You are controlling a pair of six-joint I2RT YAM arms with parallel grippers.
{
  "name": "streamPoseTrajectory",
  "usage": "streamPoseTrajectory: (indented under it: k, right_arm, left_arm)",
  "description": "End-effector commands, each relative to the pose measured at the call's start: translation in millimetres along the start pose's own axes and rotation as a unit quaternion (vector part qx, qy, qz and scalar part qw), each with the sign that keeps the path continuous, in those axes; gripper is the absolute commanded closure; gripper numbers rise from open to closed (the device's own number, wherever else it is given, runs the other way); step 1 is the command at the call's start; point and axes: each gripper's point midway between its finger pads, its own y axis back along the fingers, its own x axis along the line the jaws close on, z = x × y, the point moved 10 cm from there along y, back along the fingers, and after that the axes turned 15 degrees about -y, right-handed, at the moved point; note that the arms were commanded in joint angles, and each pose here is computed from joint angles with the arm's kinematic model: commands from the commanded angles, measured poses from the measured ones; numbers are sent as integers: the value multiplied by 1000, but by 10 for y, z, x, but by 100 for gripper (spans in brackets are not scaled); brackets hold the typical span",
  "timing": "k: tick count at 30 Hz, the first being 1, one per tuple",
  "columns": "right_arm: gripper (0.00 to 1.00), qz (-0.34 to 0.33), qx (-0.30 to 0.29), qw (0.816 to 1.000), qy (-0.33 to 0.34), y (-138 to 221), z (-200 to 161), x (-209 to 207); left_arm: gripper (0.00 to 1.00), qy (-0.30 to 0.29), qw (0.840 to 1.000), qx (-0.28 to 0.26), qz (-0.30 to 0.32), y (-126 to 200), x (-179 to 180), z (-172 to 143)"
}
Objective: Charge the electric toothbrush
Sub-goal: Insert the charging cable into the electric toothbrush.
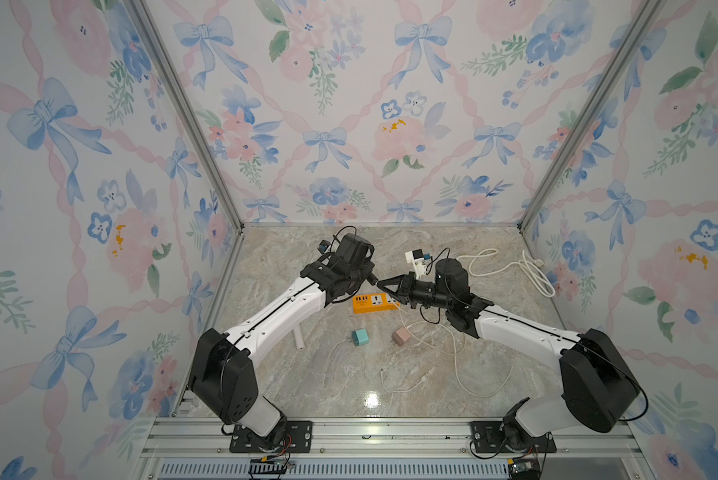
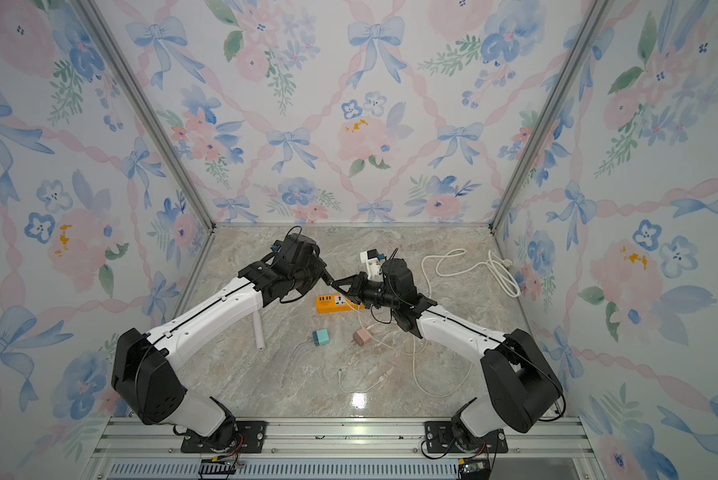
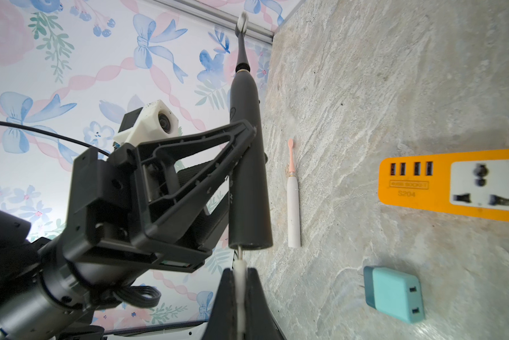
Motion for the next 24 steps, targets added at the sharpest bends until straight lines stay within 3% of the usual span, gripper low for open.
streamPoseTrajectory:
  k: [1, 24]
  right_arm:
    - [100, 18, -5, 1000, 6, -7, 28, 41]
    - [100, 13, -1, 1000, 9, 8, -9, 2]
  left_arm:
    - [100, 11, 999, 14, -38, 124, -62, -7]
    - [100, 26, 998, 20, -56, 117, -46, -3]
